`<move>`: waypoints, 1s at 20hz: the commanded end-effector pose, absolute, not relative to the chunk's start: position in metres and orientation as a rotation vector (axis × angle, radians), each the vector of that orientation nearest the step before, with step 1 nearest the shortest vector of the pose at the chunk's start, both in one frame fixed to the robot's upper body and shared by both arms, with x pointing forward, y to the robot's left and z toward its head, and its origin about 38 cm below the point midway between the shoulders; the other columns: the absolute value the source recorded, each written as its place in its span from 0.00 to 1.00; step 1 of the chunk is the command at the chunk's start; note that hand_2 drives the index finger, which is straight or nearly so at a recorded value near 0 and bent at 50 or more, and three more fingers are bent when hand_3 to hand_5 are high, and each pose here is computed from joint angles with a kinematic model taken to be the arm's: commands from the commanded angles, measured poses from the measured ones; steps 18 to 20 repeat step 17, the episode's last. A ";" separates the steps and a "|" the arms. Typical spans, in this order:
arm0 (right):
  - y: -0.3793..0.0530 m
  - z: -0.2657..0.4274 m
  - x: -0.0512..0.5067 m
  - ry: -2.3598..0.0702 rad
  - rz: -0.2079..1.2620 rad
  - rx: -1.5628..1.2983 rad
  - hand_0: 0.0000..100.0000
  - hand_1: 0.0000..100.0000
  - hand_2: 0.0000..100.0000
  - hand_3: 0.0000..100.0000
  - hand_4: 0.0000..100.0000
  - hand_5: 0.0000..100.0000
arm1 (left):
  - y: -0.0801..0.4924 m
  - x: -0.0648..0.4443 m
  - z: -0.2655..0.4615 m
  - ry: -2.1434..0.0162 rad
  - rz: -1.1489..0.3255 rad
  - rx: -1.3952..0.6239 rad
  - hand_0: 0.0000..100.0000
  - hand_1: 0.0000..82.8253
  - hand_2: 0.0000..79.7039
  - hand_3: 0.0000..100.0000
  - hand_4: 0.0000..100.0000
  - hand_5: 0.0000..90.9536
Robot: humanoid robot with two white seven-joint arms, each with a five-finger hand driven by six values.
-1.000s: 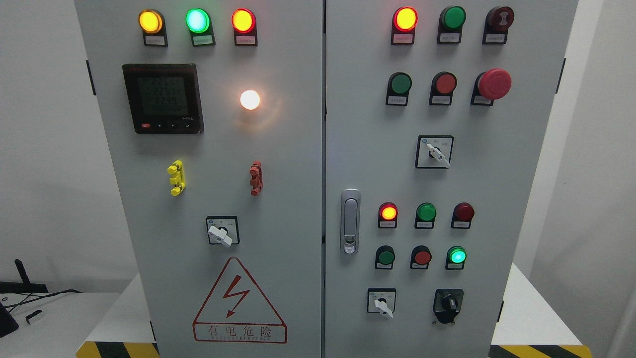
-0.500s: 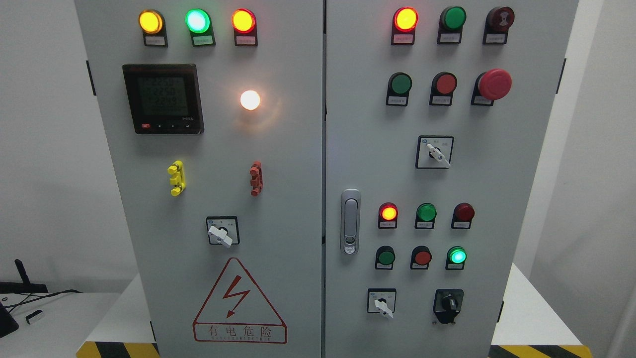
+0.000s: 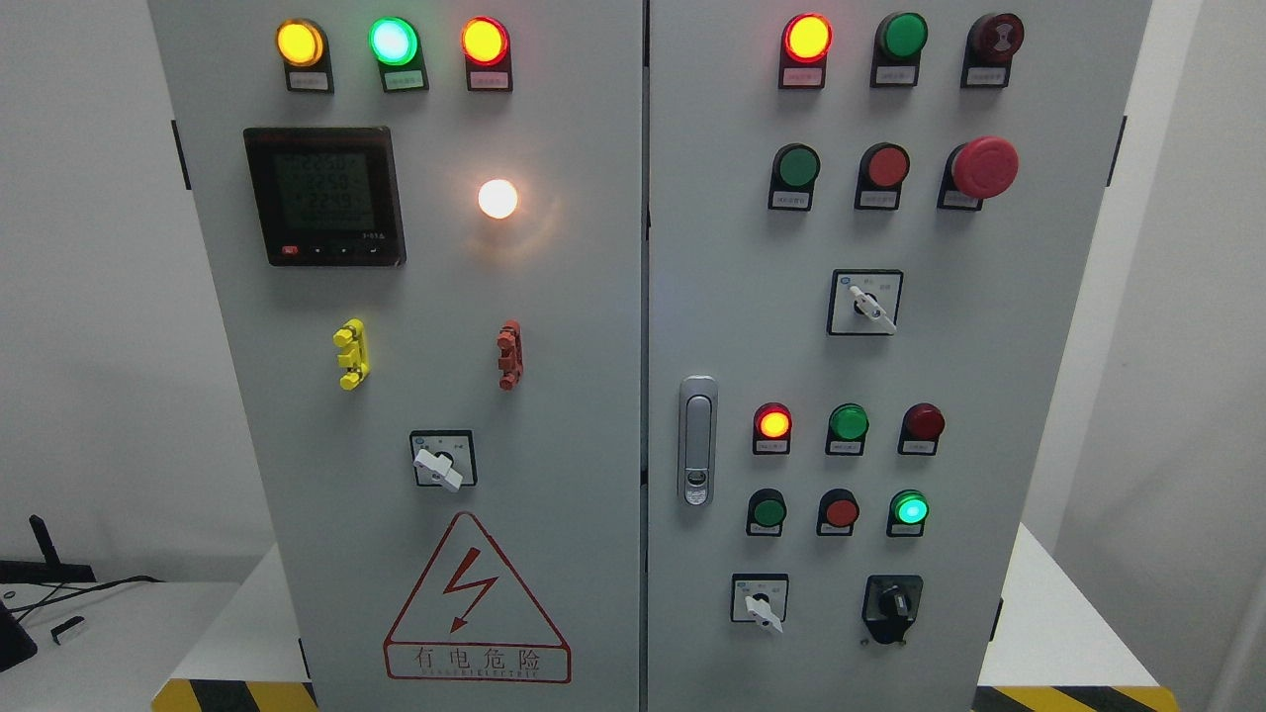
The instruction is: Trip black knob to open circuit
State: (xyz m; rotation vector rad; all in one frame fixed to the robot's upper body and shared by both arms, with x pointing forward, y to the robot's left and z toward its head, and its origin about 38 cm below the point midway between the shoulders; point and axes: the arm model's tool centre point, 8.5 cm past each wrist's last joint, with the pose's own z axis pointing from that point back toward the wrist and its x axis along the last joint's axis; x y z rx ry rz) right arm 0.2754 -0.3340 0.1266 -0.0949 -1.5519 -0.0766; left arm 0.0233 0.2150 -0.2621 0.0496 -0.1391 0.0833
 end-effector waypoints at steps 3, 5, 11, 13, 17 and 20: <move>-0.333 0.129 0.275 -1.557 -0.079 -0.093 0.06 0.07 0.11 0.17 0.16 0.17 | 0.214 0.024 -0.262 -0.141 0.053 0.047 0.12 0.47 0.00 0.00 0.00 0.00; -0.333 0.128 0.274 -1.555 -0.079 -0.093 0.06 0.07 0.11 0.17 0.16 0.17 | 0.215 0.024 -0.262 -0.141 0.053 0.048 0.12 0.47 0.00 0.00 0.00 0.00; -0.334 0.126 0.275 -1.549 -0.080 -0.096 0.05 0.07 0.11 0.17 0.16 0.17 | 0.214 0.024 -0.262 -0.141 0.053 0.047 0.12 0.47 0.00 0.00 0.00 0.00; -0.335 0.126 0.275 -1.548 -0.080 -0.098 0.05 0.07 0.11 0.17 0.16 0.17 | 0.214 0.024 -0.262 -0.141 0.053 0.047 0.12 0.47 0.00 0.00 0.00 0.00; -0.335 0.126 0.275 -1.547 -0.082 -0.101 0.05 0.07 0.11 0.17 0.16 0.16 | 0.215 0.024 -0.262 -0.141 0.053 0.048 0.12 0.47 0.00 0.00 0.00 0.00; -0.335 0.126 0.275 -1.547 -0.082 -0.101 0.05 0.07 0.11 0.17 0.16 0.16 | 0.215 0.024 -0.262 -0.141 0.053 0.048 0.12 0.47 0.00 0.00 0.00 0.00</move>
